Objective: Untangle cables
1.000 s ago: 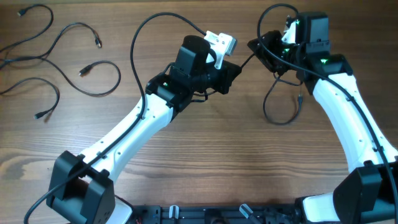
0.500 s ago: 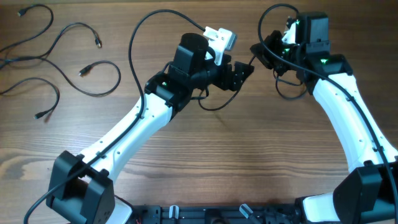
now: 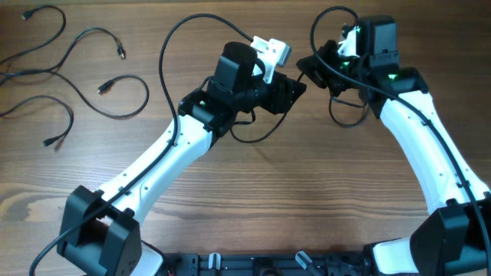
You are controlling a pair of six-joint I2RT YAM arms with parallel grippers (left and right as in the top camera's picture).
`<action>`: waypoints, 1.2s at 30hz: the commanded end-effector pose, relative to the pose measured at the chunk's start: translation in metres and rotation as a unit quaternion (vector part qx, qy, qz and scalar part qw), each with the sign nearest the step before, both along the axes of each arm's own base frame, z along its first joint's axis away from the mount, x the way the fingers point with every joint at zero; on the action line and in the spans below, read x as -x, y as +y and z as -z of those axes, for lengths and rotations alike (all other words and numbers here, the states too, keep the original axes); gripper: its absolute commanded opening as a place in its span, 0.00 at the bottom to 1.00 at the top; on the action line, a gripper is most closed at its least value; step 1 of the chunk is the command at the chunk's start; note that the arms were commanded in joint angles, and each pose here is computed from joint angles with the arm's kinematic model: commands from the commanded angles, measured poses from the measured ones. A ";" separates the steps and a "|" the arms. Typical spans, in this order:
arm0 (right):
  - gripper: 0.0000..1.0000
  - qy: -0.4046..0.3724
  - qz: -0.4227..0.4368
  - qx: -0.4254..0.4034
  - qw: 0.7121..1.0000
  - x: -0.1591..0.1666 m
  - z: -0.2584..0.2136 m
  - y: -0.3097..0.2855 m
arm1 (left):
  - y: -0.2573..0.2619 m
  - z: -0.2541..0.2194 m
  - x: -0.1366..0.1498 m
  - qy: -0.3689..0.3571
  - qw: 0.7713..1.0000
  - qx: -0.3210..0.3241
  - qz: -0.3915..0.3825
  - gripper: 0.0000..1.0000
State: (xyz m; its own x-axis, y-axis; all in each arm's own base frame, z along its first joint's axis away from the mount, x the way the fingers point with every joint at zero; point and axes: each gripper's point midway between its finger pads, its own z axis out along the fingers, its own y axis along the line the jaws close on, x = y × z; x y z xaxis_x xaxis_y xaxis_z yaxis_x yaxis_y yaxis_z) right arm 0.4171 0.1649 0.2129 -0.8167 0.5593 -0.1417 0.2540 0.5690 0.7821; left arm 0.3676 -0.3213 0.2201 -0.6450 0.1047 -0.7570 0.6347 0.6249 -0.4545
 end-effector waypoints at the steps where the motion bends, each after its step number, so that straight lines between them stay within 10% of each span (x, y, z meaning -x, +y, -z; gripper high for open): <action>1: 0.04 -0.014 -0.018 -0.018 1.000 0.006 -0.018 0.009 | 0.002 -0.011 0.002 -0.015 1.000 0.004 0.005 0.53; 27: 0.06 -0.007 -0.038 -0.016 0.999 0.016 -0.015 0.025 | 0.007 -0.010 -0.007 -0.025 0.999 -0.006 -0.019 0.04; 32: 0.64 -0.009 -0.031 -0.009 0.999 0.014 -0.015 0.023 | 0.007 -0.013 -0.007 -0.027 0.999 -0.001 -0.021 0.04; 36: 0.86 -0.016 -0.043 -0.019 0.999 0.014 -0.019 0.026 | 0.014 -0.025 -0.013 -0.043 0.998 0.008 -0.036 0.04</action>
